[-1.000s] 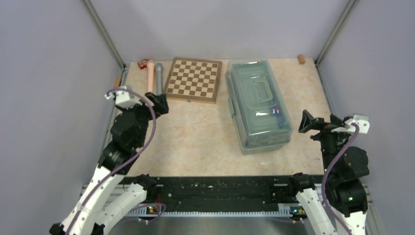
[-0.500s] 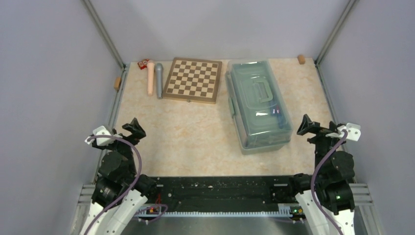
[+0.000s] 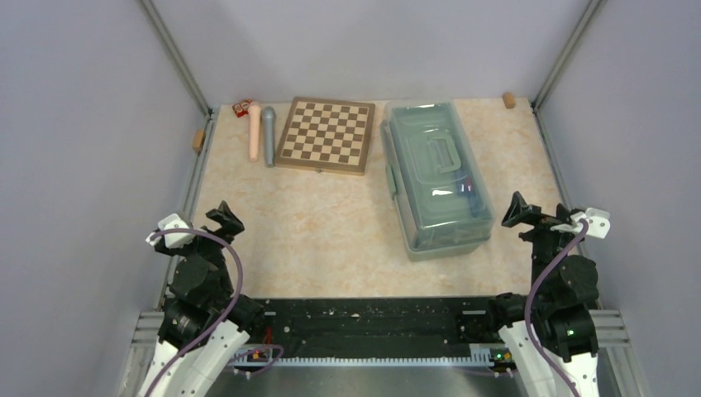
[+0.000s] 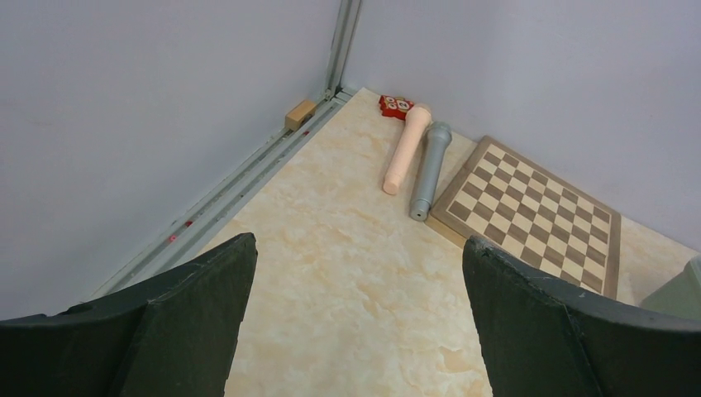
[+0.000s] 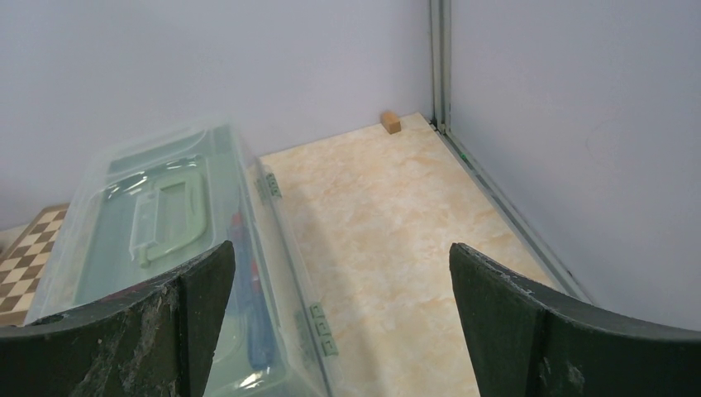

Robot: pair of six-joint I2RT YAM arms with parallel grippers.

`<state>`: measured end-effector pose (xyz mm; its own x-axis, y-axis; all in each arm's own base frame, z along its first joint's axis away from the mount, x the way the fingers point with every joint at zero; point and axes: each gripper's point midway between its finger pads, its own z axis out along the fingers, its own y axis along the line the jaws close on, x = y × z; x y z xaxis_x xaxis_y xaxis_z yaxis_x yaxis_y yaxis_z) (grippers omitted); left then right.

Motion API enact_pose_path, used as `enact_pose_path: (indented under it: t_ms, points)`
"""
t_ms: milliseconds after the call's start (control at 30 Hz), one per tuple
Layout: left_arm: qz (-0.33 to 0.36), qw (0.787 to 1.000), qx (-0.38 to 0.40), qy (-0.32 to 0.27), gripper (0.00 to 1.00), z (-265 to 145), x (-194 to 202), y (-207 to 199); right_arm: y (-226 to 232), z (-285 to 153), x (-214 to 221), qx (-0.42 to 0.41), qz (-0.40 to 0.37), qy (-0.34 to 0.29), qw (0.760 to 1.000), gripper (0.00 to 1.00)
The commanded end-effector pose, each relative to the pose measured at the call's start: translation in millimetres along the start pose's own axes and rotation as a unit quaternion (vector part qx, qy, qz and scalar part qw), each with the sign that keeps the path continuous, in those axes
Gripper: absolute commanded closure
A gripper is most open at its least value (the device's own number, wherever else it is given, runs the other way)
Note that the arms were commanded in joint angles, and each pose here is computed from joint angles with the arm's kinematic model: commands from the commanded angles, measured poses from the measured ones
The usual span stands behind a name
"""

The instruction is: Pack the tool kit

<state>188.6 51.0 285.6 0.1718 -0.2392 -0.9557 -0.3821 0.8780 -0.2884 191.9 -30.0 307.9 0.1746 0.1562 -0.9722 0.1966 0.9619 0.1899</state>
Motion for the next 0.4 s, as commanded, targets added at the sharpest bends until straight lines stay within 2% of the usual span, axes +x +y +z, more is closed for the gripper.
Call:
enact_pose_path:
  t_ms: [0,367]
  points:
    - [0.002,1.0,-0.014,-0.011,0.01,2.9,-4.4,2.6,2.4,0.7,-11.1,-0.004,0.011,-0.022,1.0,0.01]
    - [0.009,1.0,-0.02,-0.01,0.01,4.9,-2.6,3.4,2.7,0.1,-10.9,-0.006,0.01,-0.021,1.0,0.01]
